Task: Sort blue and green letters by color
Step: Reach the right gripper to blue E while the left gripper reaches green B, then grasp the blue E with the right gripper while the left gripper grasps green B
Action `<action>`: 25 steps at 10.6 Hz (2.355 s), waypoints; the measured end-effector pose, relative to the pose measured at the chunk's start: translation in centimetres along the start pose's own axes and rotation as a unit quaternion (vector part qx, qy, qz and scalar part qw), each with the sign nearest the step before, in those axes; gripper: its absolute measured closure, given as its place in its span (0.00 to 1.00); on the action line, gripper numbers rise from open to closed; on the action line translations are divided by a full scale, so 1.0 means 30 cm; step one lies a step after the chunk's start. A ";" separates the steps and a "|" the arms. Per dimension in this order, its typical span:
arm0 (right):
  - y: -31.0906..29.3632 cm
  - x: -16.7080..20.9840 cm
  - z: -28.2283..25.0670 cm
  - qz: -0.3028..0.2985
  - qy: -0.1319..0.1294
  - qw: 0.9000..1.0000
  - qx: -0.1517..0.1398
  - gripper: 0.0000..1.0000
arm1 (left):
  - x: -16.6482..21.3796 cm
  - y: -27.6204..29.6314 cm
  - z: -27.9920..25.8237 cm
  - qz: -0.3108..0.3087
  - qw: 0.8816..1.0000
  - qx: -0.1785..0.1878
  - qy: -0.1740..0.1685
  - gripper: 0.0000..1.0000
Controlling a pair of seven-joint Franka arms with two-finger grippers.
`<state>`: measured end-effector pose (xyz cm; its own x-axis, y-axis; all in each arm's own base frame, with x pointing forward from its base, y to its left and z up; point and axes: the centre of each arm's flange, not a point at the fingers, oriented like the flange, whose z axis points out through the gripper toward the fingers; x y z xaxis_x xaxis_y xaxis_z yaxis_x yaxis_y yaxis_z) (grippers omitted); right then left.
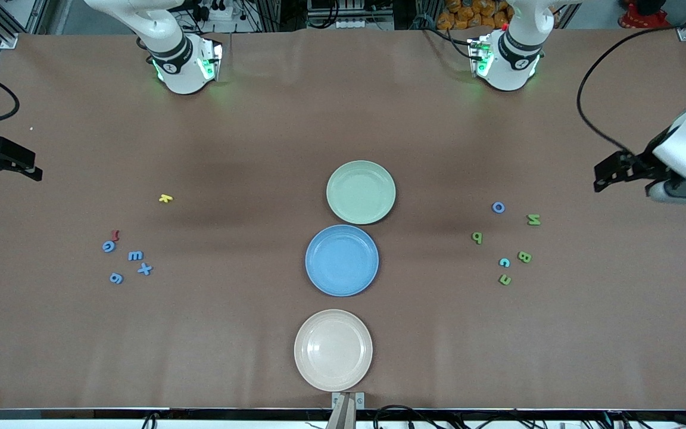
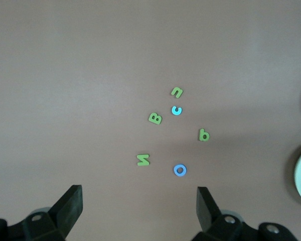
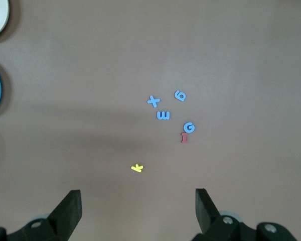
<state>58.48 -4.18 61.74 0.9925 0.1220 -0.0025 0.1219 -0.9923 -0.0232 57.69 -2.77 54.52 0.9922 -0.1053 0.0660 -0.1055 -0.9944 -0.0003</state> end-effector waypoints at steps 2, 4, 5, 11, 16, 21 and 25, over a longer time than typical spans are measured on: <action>0.004 0.047 0.091 0.000 -0.014 1.000 0.000 0.00 | -0.008 -0.001 0.145 0.009 1.000 -0.001 -0.006 0.00; 0.002 0.122 0.243 -0.002 -0.030 1.000 -0.001 0.00 | 0.009 -0.006 0.257 0.035 0.999 -0.004 -0.016 0.00; 0.005 0.157 0.333 -0.003 -0.028 1.000 -0.004 0.00 | 0.026 -0.019 0.326 0.055 0.998 -0.007 -0.019 0.00; 0.012 0.156 0.918 -0.003 -0.032 0.999 -0.012 0.00 | 0.102 -0.082 0.693 0.173 0.985 -0.008 -0.027 0.01; 0.108 0.101 1.239 0.005 0.012 0.999 -0.033 0.00 | 0.077 -0.068 0.841 0.199 0.980 0.013 0.001 0.13; 0.137 0.095 1.449 -0.001 0.024 0.999 -0.041 0.00 | 0.019 -0.029 1.012 0.208 0.978 0.002 -0.013 0.22; 0.114 0.093 1.464 -0.006 0.021 0.999 -0.037 0.32 | 0.019 -0.027 1.055 0.208 0.978 0.000 -0.013 0.26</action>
<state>61.44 -6.24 17.75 0.9902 0.1338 0.0398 0.1318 -0.9900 0.0510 60.41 -2.23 22.98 0.8651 -0.5003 0.0358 -0.4998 -0.8659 -0.0214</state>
